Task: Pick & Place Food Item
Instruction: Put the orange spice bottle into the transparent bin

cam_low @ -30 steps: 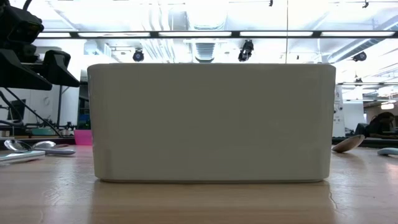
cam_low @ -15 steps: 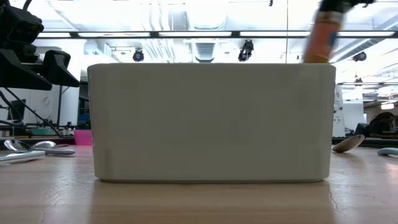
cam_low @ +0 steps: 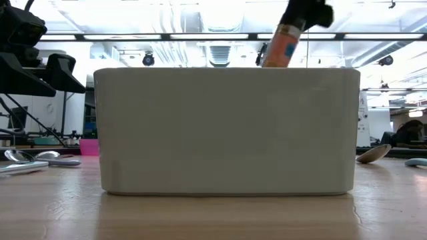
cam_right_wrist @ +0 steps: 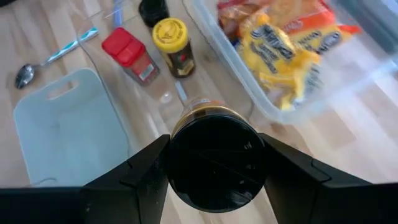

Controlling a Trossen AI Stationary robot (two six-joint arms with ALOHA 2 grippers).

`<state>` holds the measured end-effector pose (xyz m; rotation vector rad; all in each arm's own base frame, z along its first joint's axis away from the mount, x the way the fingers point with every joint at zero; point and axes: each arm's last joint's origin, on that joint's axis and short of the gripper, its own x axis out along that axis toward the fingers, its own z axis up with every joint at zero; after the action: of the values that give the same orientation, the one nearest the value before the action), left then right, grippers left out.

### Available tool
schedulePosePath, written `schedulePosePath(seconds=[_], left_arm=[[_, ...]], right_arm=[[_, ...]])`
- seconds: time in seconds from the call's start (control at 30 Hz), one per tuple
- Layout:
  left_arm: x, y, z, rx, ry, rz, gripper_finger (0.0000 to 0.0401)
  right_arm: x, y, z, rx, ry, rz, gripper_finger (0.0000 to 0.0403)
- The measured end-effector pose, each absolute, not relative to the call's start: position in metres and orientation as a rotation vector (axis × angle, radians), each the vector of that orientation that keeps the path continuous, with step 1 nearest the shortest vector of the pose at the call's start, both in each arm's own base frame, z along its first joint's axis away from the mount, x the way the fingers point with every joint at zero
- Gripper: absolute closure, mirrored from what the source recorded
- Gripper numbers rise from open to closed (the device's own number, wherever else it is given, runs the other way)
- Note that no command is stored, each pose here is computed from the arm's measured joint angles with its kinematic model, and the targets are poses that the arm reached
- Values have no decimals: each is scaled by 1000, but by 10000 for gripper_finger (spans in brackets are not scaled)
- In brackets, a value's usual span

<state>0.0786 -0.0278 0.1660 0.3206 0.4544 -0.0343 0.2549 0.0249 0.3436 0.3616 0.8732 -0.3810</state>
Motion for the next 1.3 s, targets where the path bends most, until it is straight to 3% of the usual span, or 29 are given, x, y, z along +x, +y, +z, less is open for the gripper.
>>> schedulePosePath(seconds=[0.7, 1.3], left_arm=[[79, -28, 166, 321, 454, -34, 84], [79, -28, 166, 321, 454, -34, 84]], right_arm=[[351, 7, 302, 290, 1061, -265, 188], [370, -16, 256, 332, 1237, -360, 188]])
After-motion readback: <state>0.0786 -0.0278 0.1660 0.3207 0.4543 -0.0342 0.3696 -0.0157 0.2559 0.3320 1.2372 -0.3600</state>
